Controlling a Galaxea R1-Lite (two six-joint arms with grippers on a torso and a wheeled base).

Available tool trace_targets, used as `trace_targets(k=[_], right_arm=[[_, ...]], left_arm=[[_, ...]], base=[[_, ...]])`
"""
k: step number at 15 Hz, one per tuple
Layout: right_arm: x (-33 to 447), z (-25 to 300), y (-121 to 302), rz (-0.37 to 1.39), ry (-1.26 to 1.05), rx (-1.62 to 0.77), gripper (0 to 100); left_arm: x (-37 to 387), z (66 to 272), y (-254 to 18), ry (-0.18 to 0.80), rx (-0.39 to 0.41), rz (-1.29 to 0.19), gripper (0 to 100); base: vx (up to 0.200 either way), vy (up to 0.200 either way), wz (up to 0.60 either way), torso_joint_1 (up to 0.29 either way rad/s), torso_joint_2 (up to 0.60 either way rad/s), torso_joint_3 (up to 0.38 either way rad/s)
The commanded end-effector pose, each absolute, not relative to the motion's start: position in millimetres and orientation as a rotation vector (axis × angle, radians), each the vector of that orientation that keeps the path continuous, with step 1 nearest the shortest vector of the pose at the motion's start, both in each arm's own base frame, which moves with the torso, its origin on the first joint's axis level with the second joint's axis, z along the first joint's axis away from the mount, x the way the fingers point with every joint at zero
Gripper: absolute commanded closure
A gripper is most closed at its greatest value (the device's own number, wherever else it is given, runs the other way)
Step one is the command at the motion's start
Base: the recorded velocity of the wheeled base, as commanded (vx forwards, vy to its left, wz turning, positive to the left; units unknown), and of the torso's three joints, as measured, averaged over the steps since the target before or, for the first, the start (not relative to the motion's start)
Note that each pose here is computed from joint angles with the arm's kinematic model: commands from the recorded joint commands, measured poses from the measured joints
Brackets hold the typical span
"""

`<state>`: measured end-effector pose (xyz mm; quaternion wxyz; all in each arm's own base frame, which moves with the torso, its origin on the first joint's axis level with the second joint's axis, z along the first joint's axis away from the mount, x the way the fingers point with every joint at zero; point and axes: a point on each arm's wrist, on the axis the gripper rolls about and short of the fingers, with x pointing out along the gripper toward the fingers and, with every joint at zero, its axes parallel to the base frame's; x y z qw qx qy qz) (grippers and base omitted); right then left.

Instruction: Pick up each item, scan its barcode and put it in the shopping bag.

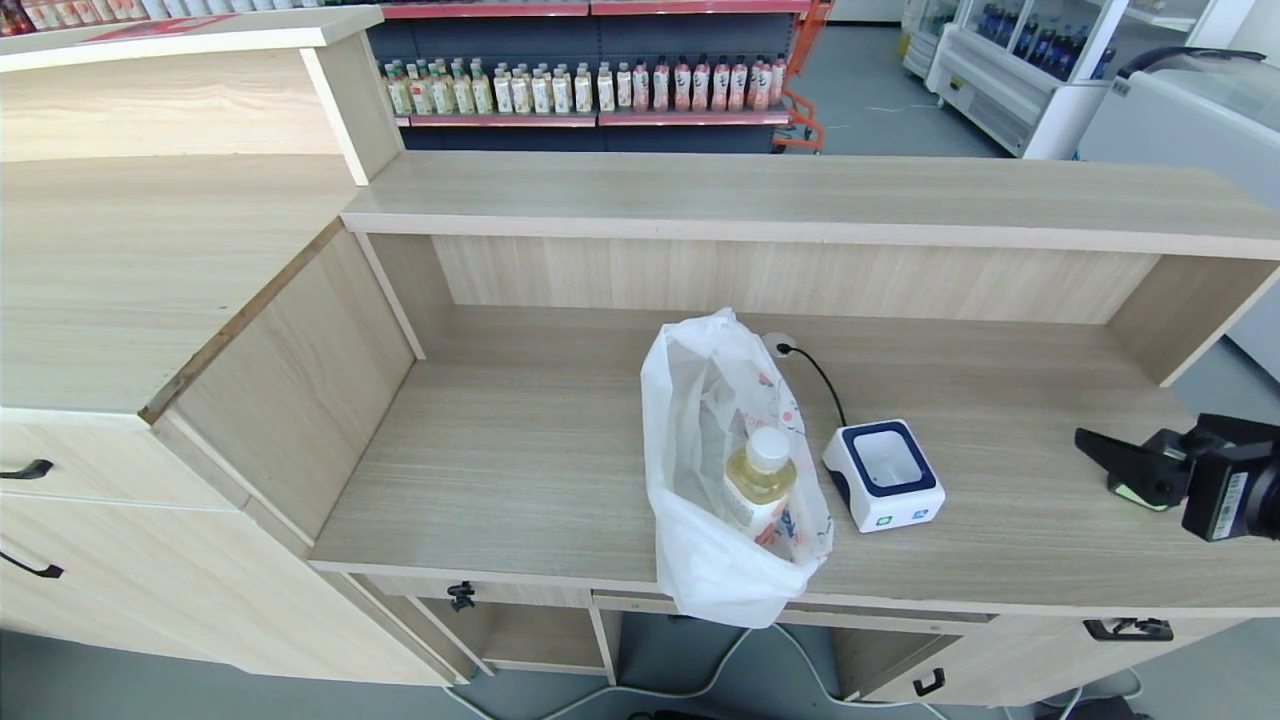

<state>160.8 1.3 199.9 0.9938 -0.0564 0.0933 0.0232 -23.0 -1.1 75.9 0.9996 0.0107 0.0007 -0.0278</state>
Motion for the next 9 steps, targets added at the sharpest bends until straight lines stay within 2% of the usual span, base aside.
trace_targets(k=[1, 5, 9], right_arm=[[151, 178, -21, -0.096, 0.271, -0.1, 0], [145, 160, -39, -0.207, 0.354, -0.084, 0], [150, 157, -41, -0.207, 0.375, -0.077, 0]], left_arm=[[-23, 76, -1, 0.002, 0.021, -0.055, 100], [-23, 76, -1, 0.001, 0.021, -0.055, 100], [-23, 76, -1, 0.001, 0.024, -0.055, 100]], base=[[0.0, -0.2, 0.0, -0.002, 0.0, 0.007], [0.0, -0.2, 0.0, 0.004, 0.0, 0.001], [0.0, -0.2, 0.0, 0.001, 0.0, 0.0]])
